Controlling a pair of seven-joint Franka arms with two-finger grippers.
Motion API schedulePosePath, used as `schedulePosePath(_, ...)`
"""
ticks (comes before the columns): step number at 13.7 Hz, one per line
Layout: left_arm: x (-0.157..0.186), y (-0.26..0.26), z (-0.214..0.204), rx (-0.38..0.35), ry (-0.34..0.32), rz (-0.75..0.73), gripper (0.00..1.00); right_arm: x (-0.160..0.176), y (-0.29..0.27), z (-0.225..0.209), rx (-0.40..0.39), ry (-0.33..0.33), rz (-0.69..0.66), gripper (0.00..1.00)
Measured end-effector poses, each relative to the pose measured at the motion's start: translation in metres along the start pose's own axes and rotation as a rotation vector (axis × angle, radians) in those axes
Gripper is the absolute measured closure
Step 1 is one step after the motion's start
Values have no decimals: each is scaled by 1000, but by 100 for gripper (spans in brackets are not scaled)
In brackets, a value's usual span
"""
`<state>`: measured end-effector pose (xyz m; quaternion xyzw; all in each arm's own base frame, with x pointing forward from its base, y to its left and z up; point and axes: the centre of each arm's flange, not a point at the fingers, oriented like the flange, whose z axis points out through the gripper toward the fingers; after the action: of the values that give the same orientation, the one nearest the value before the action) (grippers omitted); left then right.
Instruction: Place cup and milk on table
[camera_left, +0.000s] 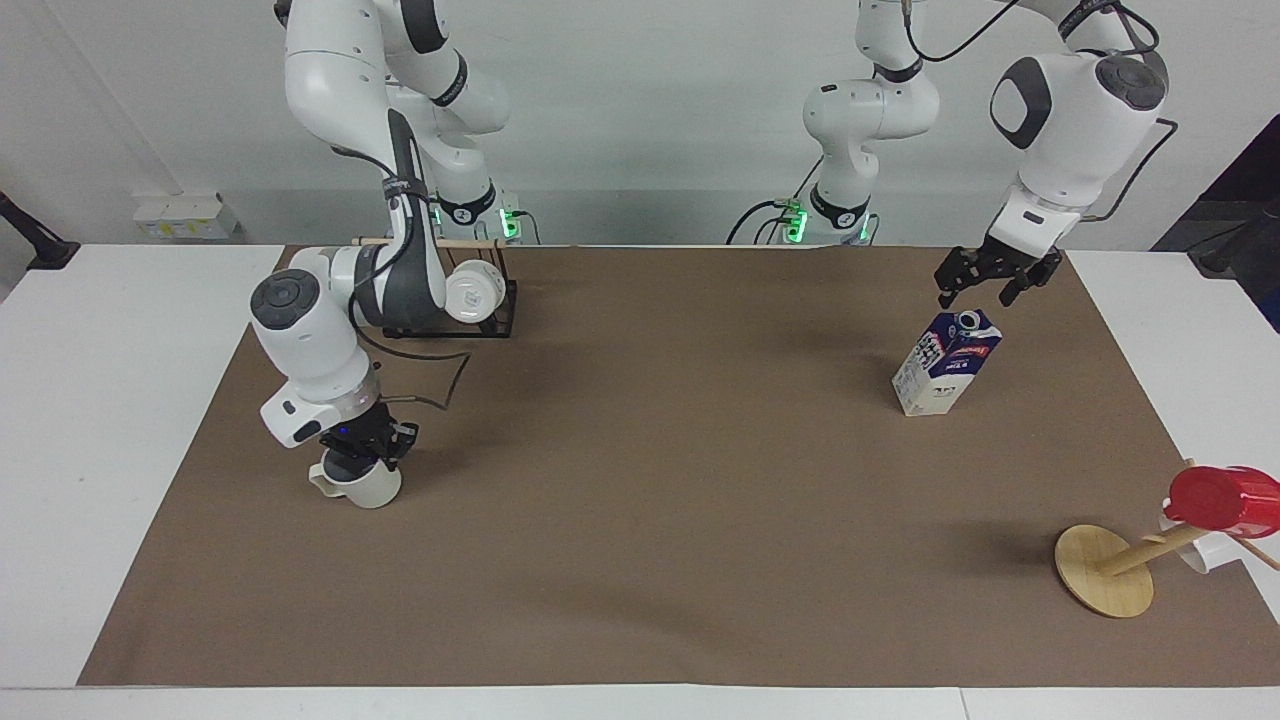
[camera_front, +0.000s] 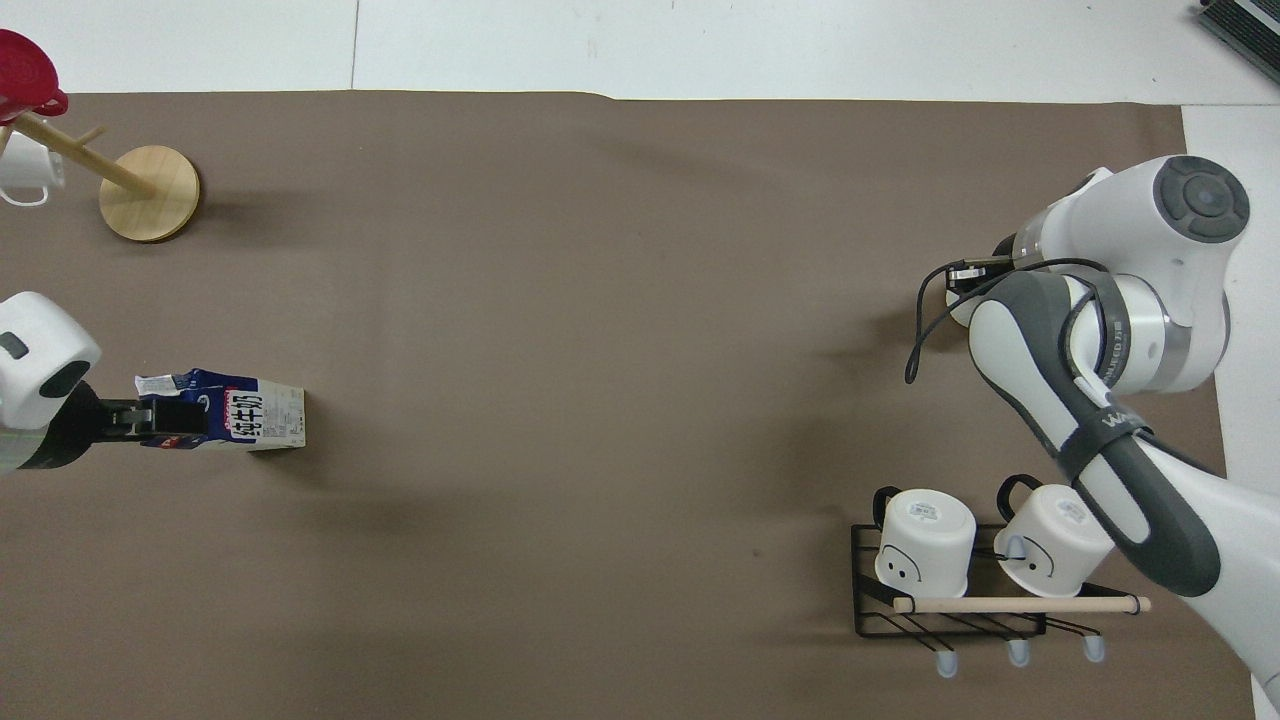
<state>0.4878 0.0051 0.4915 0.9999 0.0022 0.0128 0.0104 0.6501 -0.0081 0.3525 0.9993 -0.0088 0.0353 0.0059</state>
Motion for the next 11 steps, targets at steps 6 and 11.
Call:
schedulePosePath(6, 12, -1, 19, 1, 20, -1, 0, 5, -37, -65, 11, 34, 74, 96)
schedulePosePath(11, 15, 0, 24, 1, 28, 1, 8, 1, -123, -105, 18, 14, 154, 96)
